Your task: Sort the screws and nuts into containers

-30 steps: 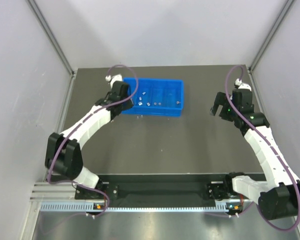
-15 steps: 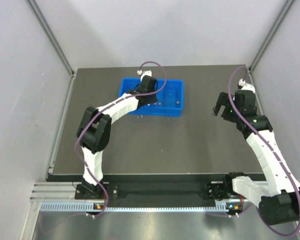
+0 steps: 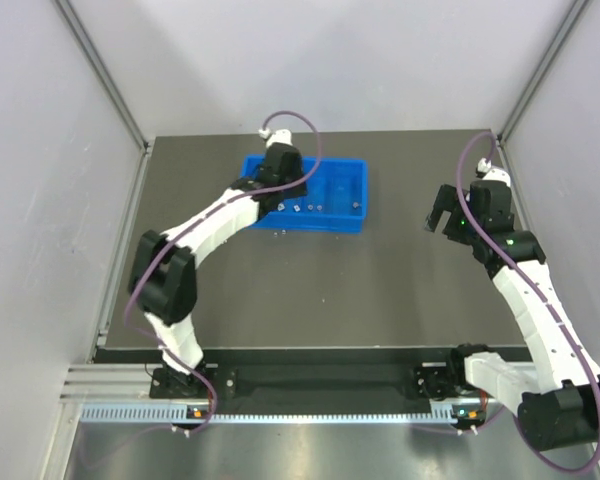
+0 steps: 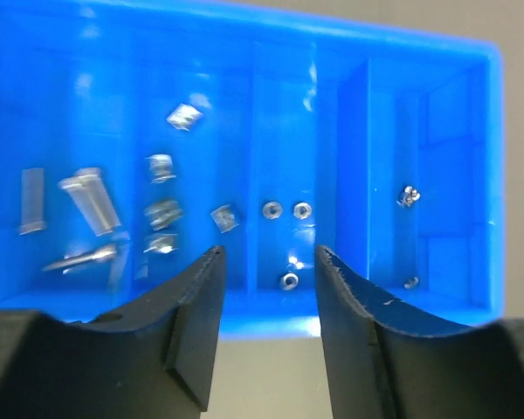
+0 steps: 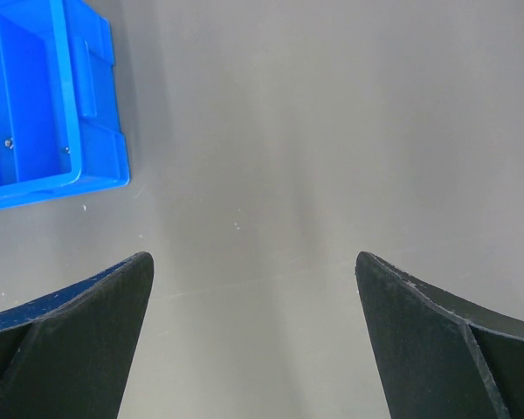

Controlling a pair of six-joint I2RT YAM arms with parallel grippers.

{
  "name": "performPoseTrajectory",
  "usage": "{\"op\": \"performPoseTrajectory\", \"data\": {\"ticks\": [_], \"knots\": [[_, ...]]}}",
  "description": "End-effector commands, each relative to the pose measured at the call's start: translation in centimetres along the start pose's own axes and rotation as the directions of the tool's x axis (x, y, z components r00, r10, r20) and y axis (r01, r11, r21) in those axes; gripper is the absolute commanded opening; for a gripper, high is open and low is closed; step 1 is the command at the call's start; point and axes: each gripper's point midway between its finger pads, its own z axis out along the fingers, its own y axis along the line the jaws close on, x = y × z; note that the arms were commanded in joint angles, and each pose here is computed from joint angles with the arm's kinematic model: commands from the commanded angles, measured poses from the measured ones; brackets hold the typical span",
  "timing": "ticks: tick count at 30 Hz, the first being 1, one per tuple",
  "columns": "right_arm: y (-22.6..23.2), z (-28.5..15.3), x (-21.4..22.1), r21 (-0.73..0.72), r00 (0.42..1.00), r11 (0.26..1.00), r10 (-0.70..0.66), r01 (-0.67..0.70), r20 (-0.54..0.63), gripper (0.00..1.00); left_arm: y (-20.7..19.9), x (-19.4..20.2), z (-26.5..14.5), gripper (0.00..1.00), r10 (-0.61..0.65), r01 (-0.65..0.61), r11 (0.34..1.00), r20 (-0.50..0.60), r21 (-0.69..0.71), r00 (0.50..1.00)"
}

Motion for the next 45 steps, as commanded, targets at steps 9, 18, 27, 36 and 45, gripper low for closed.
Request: {"op": "performPoseTrajectory", "data": {"ticks": [9, 18, 27, 36, 45], "knots": [[0.4, 0.5, -0.9, -0.022, 0.999, 1.0, 0.022, -0.022, 0.031, 1.0, 18.3, 0.9, -9.6, 0.52, -0.214, 0.247, 0.916, 0.136, -0.317, 0.967], [0.7, 1.1, -0.6, -0.034, 1.0, 0.999, 0.013, -0.012, 0.013, 1.0, 21.7, 5.4, -5.4, 0.53, -0.146, 0.13, 0.96, -0.05, -0.247, 0.988], [0.1, 0.7, -1.6, 0.004, 0.999, 1.0, -0.028, 0.028, 0.027, 1.0, 22.2, 7.9, -2.3, 0.52, -0.016, -0.008, 0.991, -0.175, -0.135, 0.984], [0.3, 0.9, -1.5, 0.001, 0.999, 1.0, -0.029, 0.029, 0.018, 1.0, 23.0, 10.3, -1.3, 0.4, -0.012, -0.032, 0.987, -0.274, -0.156, 0.962], [0.4, 1.1, -1.5, -0.006, 1.0, 1.0, -0.028, 0.028, 0.013, 1.0, 23.0, 11.4, -2.2, 0.27, -0.012, -0.059, 0.978, -0.336, -0.2, 0.942]]}}
